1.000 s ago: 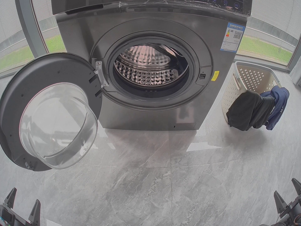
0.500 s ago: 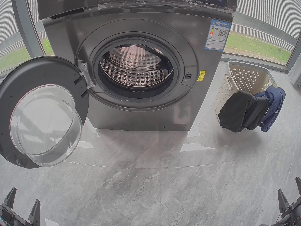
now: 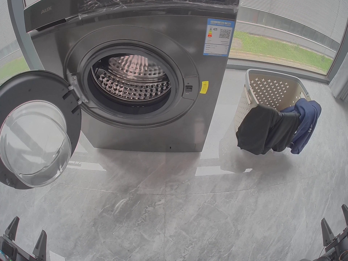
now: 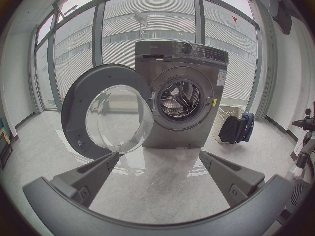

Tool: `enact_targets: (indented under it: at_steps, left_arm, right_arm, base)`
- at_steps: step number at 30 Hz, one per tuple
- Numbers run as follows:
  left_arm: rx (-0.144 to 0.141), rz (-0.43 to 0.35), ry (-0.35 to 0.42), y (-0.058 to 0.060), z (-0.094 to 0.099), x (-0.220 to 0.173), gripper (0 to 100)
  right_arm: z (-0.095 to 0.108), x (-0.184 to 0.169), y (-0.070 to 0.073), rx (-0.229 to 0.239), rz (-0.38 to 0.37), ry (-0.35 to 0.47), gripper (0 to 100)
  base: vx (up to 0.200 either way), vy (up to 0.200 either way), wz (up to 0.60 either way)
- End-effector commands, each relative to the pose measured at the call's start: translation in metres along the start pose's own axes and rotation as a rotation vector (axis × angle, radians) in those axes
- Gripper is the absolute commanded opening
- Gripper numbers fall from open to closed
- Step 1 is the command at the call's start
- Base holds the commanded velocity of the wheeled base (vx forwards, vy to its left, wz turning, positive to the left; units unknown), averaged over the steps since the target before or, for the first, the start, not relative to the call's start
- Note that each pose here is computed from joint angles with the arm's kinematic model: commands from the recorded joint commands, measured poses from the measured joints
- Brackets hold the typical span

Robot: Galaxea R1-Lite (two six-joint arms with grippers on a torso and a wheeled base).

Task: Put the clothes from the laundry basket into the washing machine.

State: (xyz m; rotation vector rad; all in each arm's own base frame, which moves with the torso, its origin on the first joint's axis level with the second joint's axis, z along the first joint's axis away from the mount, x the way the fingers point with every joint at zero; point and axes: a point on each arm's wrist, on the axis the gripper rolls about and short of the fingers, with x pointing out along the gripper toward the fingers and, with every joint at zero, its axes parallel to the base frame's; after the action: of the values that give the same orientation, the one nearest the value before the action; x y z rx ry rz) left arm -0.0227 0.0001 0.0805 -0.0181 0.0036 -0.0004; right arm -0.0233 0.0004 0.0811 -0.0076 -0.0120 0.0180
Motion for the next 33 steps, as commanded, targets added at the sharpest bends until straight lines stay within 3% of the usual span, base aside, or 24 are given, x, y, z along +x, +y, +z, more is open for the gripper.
enact_targets:
  at_steps: [1,8,17,33]
  left_arm:
    - [0.0,0.0,0.004,0.0001,-0.0043,0.0003,100]
    - [0.003,0.0,0.003,0.0001,-0.0043,0.0002,100]
    - [0.0,-0.003,0.003,0.0,-0.0043,0.0002,100]
    - [-0.002,-0.001,0.004,0.0,-0.0043,0.0003,100]
  right_arm:
    - [-0.0051,0.0005,0.0,0.0,0.0,0.007,100]
    - [-0.0051,0.0005,0.0,0.0,0.0,0.007,100]
    - [-0.0051,0.0005,0.0,0.0,0.0,0.007,100]
    - [-0.0051,0.0005,0.0,0.0,0.0,0.007,100]
  base:
    - [0.0,-0.2,0.0]
    - [0.0,-0.2,0.0]
    - [0.0,0.0,0.0]
    - [0.188,0.0,0.0]
